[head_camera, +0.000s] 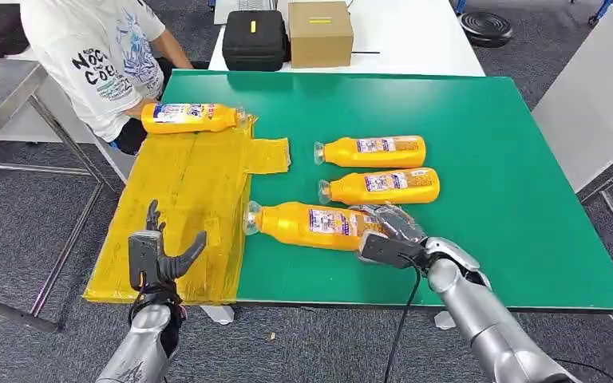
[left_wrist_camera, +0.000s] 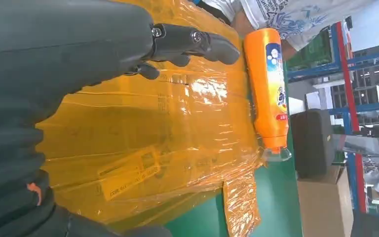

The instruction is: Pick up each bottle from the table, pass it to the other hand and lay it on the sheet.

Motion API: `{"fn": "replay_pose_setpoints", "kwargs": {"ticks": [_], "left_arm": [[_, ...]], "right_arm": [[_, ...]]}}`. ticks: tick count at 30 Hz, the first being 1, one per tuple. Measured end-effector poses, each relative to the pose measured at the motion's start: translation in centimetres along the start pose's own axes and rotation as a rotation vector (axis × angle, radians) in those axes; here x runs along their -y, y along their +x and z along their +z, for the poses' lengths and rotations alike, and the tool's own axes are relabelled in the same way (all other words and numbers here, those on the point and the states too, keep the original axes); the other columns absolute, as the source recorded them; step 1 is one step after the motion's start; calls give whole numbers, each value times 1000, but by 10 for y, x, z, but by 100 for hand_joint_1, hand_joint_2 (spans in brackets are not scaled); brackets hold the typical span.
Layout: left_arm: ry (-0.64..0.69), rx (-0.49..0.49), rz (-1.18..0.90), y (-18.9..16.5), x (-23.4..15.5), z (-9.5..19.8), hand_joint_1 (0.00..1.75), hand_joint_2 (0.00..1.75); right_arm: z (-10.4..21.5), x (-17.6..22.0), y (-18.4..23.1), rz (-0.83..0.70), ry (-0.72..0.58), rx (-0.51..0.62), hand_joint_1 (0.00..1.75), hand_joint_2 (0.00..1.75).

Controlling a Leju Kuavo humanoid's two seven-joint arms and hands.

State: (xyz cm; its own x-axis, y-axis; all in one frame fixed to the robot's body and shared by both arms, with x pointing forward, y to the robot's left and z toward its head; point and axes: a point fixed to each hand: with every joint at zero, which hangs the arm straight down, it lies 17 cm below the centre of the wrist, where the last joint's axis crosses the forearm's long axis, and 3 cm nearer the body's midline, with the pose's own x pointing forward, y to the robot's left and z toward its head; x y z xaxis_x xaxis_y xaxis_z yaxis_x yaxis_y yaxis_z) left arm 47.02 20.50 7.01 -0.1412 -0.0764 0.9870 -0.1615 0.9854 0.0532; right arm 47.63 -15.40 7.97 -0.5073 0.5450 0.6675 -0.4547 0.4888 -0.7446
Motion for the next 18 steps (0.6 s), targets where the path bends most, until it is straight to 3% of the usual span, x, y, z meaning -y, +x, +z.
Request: {"fn": "replay_pose_setpoints", "kwargs": {"ticks": [9,12,18], "left_arm": [[-29,-32,91,1,5,-1,0,175],[-165,-108,394,6,29,4,0,175],[-382,-84,757,47,49,23,0,175]], "right_arm": [[-10,0,25,-80,-67,71,175,175],[-15,-3,34,-116,-92,90,175,175],[-20,-14,43,-175,-132,104,175,175]]}}
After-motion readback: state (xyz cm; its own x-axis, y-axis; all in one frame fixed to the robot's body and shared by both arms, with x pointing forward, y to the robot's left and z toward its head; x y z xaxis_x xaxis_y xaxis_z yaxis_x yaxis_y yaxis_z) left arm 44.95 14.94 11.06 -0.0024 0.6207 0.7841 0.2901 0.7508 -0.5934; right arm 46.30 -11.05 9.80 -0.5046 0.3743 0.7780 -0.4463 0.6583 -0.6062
